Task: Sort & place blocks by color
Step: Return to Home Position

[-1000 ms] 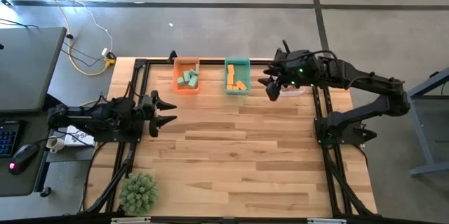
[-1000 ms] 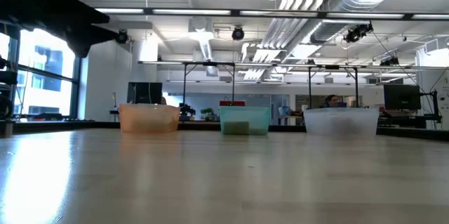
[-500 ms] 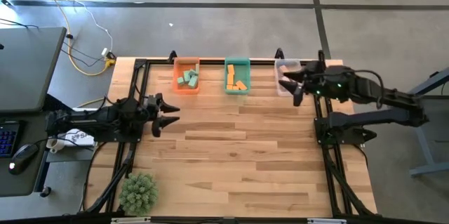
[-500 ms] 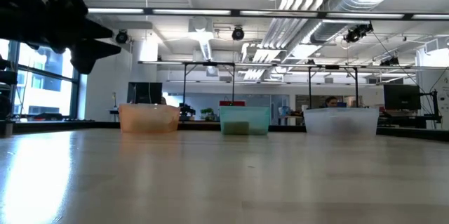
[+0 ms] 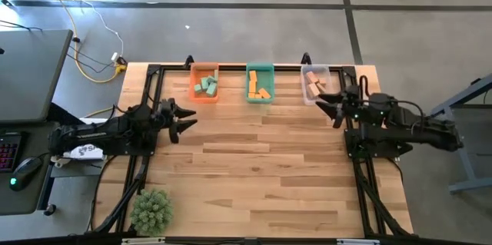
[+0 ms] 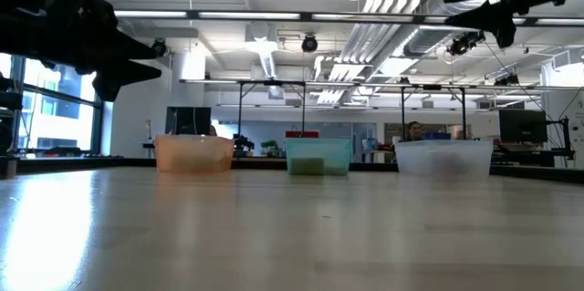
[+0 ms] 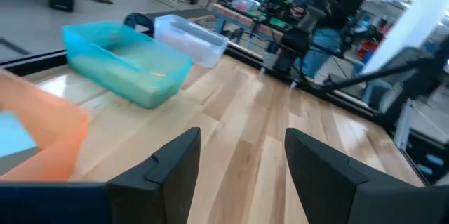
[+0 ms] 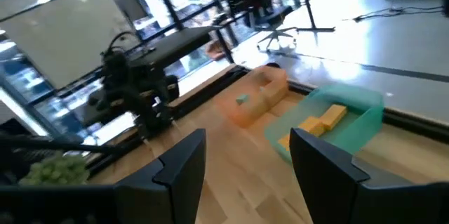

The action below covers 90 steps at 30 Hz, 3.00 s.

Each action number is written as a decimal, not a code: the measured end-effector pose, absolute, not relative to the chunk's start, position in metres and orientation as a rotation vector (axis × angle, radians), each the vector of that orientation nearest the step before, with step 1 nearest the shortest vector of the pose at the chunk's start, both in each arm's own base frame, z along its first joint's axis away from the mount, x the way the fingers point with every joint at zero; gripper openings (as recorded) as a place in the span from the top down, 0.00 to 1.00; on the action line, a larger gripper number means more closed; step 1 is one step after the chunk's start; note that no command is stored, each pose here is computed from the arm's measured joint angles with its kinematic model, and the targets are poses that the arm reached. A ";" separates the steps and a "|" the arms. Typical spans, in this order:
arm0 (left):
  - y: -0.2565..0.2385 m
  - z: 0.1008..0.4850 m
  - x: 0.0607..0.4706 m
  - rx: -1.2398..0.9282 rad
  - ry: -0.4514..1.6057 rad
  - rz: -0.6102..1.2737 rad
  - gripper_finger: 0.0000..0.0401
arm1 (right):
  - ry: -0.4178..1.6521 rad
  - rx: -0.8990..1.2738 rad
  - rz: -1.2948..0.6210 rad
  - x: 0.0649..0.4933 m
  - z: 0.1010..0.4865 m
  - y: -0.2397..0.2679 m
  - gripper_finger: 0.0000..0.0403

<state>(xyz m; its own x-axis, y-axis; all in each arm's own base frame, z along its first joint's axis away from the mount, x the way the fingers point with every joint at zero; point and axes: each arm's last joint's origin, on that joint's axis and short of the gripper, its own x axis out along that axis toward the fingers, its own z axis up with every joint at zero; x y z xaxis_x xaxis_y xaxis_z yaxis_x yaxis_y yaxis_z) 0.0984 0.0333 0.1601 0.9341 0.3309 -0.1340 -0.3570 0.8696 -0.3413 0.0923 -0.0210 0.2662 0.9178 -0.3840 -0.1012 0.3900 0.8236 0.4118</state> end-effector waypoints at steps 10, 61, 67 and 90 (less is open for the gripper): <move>0.035 0.160 0.098 -0.398 0.061 0.392 0.51 | 0.027 0.471 -0.291 0.089 0.221 -0.017 0.52; 0.035 0.161 0.098 -0.398 0.060 0.392 0.51 | 0.104 0.537 -0.340 0.098 0.164 -0.019 0.52; 0.035 0.161 0.098 -0.398 0.060 0.391 0.51 | 0.105 0.537 -0.340 0.098 0.164 -0.019 0.52; 0.035 0.161 0.098 -0.397 0.060 0.392 0.51 | 0.105 0.537 -0.340 0.098 0.164 -0.019 0.52</move>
<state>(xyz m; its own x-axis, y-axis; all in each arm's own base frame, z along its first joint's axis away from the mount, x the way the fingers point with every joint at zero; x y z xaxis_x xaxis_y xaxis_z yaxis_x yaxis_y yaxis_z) 0.0977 0.0350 0.1605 0.9235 0.3598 -0.1327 -0.3830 0.8484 -0.3654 0.0985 -0.0192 0.1639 0.9388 -0.2900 -0.1861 0.3444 0.8048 0.4834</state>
